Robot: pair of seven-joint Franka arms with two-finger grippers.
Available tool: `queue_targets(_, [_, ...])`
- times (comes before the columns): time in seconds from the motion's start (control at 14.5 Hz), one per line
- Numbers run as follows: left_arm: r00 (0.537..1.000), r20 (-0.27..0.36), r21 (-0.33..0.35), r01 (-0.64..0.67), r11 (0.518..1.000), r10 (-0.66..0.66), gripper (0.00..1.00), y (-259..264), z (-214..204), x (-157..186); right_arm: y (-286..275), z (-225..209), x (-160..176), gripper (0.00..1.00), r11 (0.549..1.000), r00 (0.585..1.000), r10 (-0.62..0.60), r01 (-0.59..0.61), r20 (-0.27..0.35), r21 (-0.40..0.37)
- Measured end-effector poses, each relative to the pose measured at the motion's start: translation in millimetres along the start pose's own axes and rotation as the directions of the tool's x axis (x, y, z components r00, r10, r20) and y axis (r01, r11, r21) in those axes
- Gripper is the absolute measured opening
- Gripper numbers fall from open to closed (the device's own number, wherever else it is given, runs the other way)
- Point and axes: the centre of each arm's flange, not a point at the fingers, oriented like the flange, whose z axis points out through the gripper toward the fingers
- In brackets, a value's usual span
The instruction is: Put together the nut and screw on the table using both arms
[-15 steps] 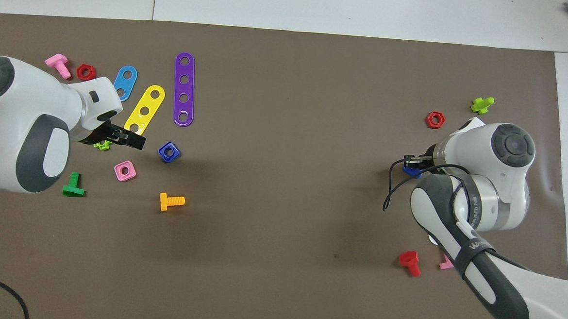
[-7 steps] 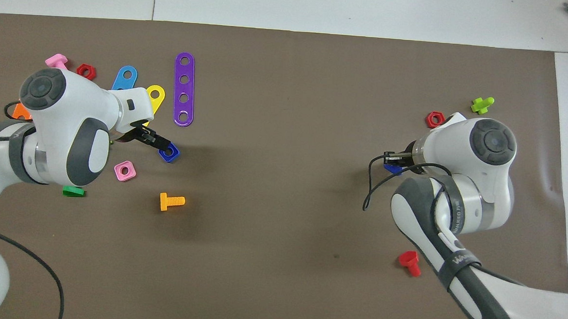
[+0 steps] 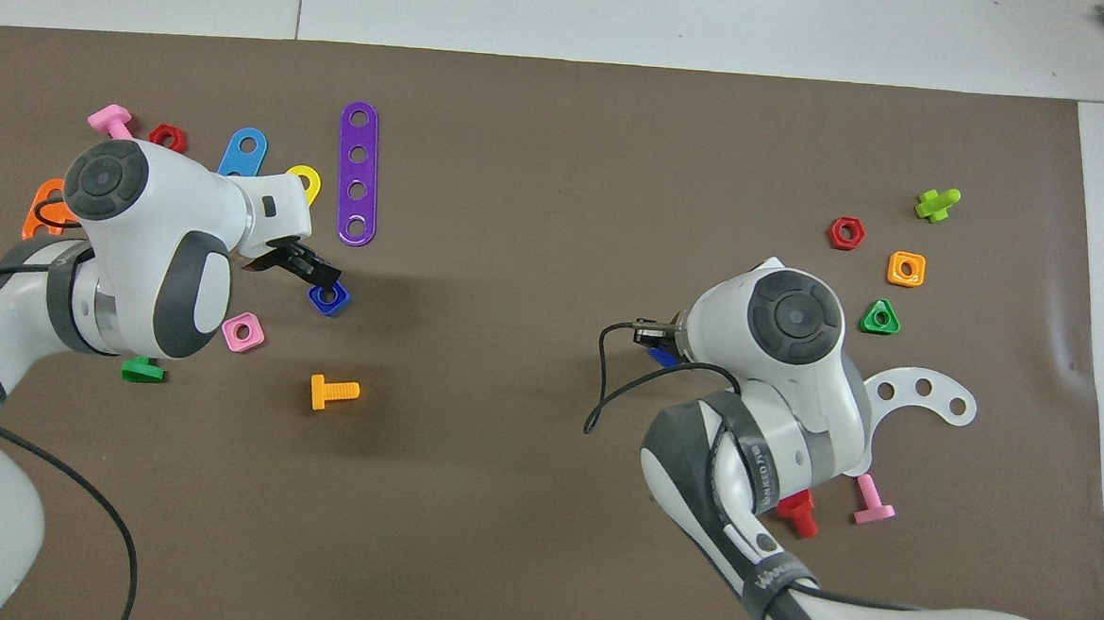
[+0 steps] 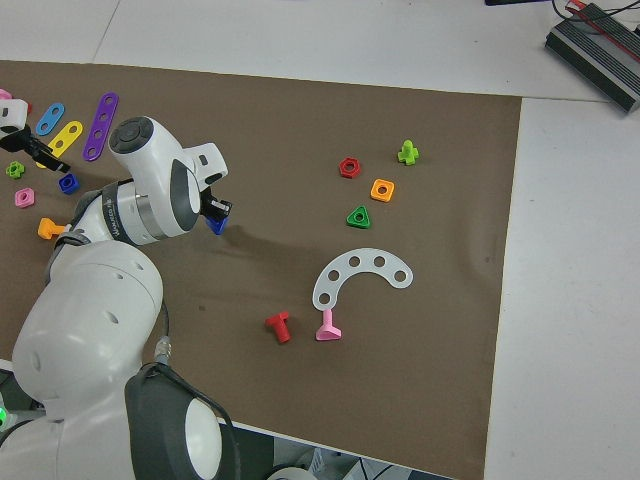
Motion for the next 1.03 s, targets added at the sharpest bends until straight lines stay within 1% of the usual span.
queue_targets(0.21, [0.998,0.009,-0.007,-0.061,0.998,0.061,0.91,14,5,3,-23,3,-16,0.19,1.0,1.0,0.014,-0.014,-0.018,0.022])
queue_targets(0.48, [0.99,0.026,-0.019,-0.14,0.99,0.14,0.91,25,12,2,-43,4,-18,0.19,0.999,0.999,0.024,-0.023,-0.03,0.041])
queue_targets(0.76, [0.978,0.053,-0.034,-0.2,0.979,0.201,0.91,24,20,-6,-67,20,-23,0.19,0.999,0.999,0.026,-0.025,-0.026,0.046])
queue_targets(0.96, [0.974,0.069,-0.041,-0.212,0.976,0.215,0.9,23,22,-9,-76,31,-32,0.19,0.999,1.0,0.017,-0.016,-0.014,0.036])
queue_targets(1.03, [0.973,0.073,-0.041,-0.217,0.975,0.219,0.89,23,23,-10,-79,31,-33,0.24,0.999,1.0,0.027,-0.026,-0.013,0.037])
